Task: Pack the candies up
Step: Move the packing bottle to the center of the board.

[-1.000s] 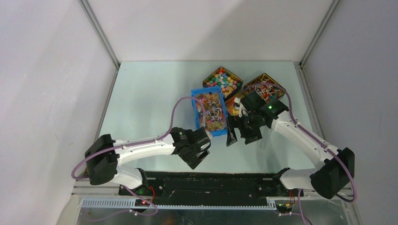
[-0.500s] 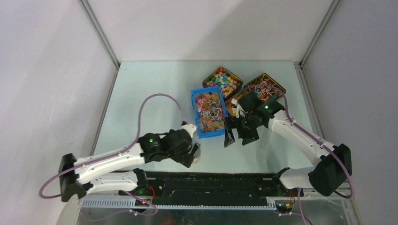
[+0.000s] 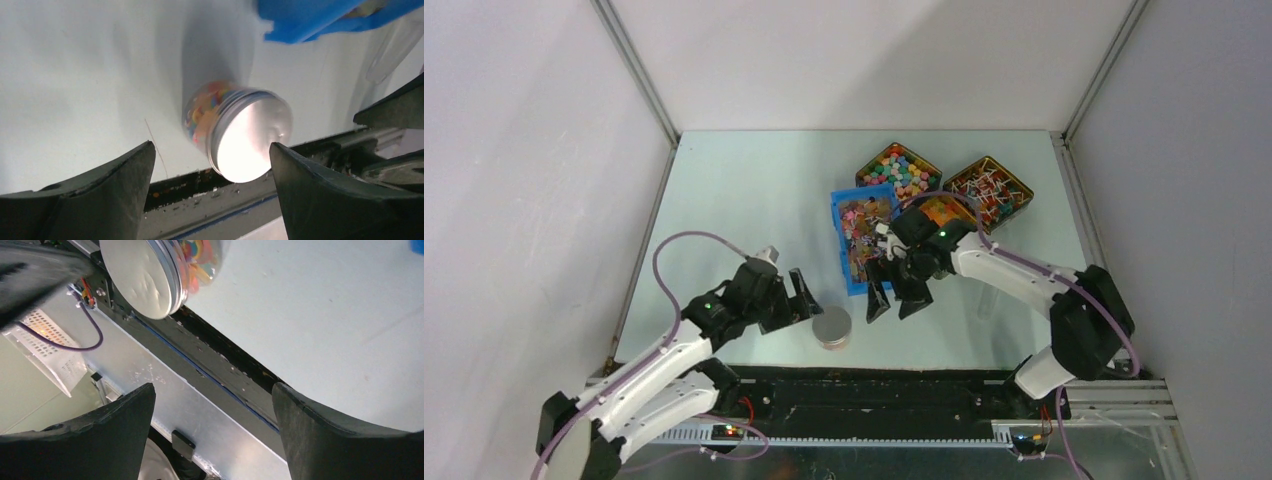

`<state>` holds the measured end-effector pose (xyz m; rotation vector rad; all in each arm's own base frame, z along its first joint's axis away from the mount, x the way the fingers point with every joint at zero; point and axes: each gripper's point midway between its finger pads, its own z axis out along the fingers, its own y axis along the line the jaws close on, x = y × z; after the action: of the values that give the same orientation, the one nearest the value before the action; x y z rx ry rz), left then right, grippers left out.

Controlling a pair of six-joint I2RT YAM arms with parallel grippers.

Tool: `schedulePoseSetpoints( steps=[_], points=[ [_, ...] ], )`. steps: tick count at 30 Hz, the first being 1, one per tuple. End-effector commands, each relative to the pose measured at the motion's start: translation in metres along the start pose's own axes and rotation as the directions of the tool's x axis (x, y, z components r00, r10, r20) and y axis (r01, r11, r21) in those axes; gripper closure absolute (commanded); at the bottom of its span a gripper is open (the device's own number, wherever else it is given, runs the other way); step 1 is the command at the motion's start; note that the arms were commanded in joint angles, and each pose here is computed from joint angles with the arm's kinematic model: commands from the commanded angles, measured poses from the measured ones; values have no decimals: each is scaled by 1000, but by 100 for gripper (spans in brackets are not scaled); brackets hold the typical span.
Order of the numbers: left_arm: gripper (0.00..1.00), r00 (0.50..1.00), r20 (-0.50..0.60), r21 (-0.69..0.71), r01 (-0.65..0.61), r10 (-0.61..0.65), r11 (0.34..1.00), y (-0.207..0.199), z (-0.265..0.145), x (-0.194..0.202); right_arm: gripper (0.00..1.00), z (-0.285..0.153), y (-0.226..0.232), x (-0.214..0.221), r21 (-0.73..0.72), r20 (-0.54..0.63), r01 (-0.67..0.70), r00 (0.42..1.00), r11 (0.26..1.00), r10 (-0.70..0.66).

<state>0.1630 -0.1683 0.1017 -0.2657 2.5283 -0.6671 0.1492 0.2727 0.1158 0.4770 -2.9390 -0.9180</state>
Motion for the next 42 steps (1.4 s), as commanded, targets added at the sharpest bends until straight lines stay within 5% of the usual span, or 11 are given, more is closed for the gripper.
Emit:
schedulePoseSetpoints(
  steps=[1, 12, 24, 29, 38, 42],
  points=[
    [12, 974, -176, 200, 176, -142, 964, -23, 10, 25, 13, 22, 26, -17, -116, 10, -6, 1000, 993, 7],
    [21, 956, -231, 196, 229, -182, 954, -7, 25, 44, 28, 65, 29, -21, -149, -59, -40, 998, 988, 31],
    [30, 953, -248, 129, 213, -176, 968, 6, 30, 52, 56, 91, 9, -14, -73, -110, -65, 992, 995, 57],
    [40, 944, -267, 94, 227, -195, 969, 16, 36, 61, 66, 101, 0, -3, -37, -156, -77, 985, 996, 71],
    [71, 926, -305, 16, 237, -221, 971, 34, 45, 78, 68, 107, -3, 1, -26, -180, -90, 980, 996, 84],
    [75, 922, -327, 10, 223, -208, 975, 31, 51, 82, 69, 106, -7, -3, -9, -163, -94, 982, 996, 91]
  ],
)
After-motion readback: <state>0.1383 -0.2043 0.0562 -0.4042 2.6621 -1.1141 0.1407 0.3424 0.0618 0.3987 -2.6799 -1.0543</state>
